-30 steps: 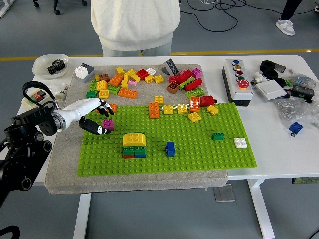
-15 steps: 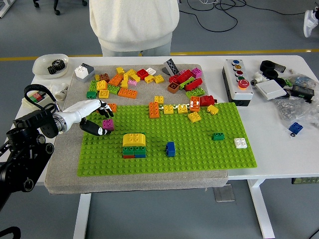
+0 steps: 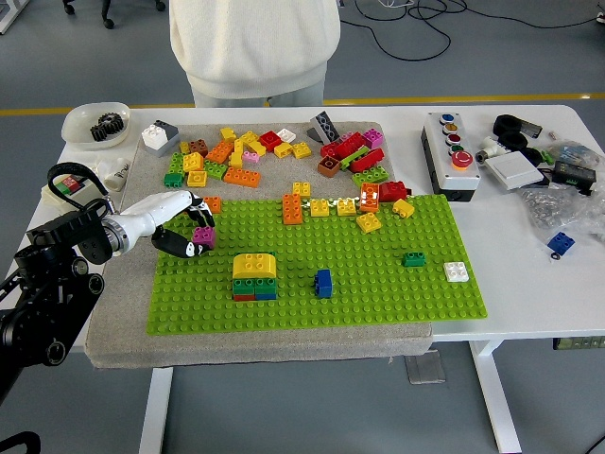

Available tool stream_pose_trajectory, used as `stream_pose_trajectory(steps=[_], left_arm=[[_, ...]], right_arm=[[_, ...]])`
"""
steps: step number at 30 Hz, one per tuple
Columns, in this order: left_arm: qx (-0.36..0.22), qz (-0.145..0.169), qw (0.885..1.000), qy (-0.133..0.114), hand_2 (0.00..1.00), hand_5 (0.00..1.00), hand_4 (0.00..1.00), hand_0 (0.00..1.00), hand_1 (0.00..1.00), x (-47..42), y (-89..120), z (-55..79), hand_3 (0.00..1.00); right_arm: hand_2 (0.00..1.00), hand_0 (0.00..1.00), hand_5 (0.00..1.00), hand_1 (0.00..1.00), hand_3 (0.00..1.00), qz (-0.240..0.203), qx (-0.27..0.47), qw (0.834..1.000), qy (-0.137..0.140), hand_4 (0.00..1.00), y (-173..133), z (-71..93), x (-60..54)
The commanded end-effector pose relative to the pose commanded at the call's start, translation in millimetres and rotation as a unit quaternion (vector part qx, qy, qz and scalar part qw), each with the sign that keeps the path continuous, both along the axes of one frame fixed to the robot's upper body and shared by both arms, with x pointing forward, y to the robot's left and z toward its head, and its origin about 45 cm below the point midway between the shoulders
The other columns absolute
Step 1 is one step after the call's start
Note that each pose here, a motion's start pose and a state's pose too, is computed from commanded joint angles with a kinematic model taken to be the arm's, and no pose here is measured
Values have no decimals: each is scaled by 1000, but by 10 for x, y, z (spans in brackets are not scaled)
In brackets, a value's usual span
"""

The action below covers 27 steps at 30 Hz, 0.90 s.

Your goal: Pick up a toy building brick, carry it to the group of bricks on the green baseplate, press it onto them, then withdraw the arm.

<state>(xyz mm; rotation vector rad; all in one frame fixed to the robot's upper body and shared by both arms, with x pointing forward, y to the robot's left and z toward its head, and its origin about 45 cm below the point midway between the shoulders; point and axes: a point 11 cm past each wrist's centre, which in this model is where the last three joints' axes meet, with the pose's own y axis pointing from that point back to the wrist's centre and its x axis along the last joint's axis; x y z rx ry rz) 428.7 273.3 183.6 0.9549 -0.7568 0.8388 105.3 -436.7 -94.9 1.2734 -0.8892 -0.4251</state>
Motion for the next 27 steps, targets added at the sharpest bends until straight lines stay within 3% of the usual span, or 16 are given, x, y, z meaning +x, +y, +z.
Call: stream_pose_trajectory(steps=[5,6,11,12,17,18,27], left_arm=[[0,-1,1000,0,610,115,776,880,694,-4,-5,-13,566],[0,-1,1000,-1,581,55,701,878,689,-4,-7,-15,548],[-2,0,1000,-8,581,55,701,878,689,3,-15,-17,548],[-2,0,1000,-11,535,2,557,871,602,6,-14,-17,529],[-3,3,1000,-23,535,2,557,871,602,20,-14,7,529],[-3,3,1000,-25,515,2,621,865,581,23,-15,14,527],[-4,3,1000,-31,508,2,671,862,575,34,-17,49,531]], right_arm=[[725,751,467,651,635,0,0,1000,0,896,-1,1,2],[725,750,467,652,635,-1,0,1000,0,897,-2,1,0],[725,750,467,652,635,-1,0,1000,0,897,0,0,1],[725,750,466,652,636,-1,0,1000,0,898,1,0,3],[725,750,466,652,636,-1,0,1000,-1,898,0,2,10],[726,750,466,652,637,-1,0,1000,-1,898,-1,2,10],[725,749,466,652,636,-2,0,1000,-1,898,4,0,7]])
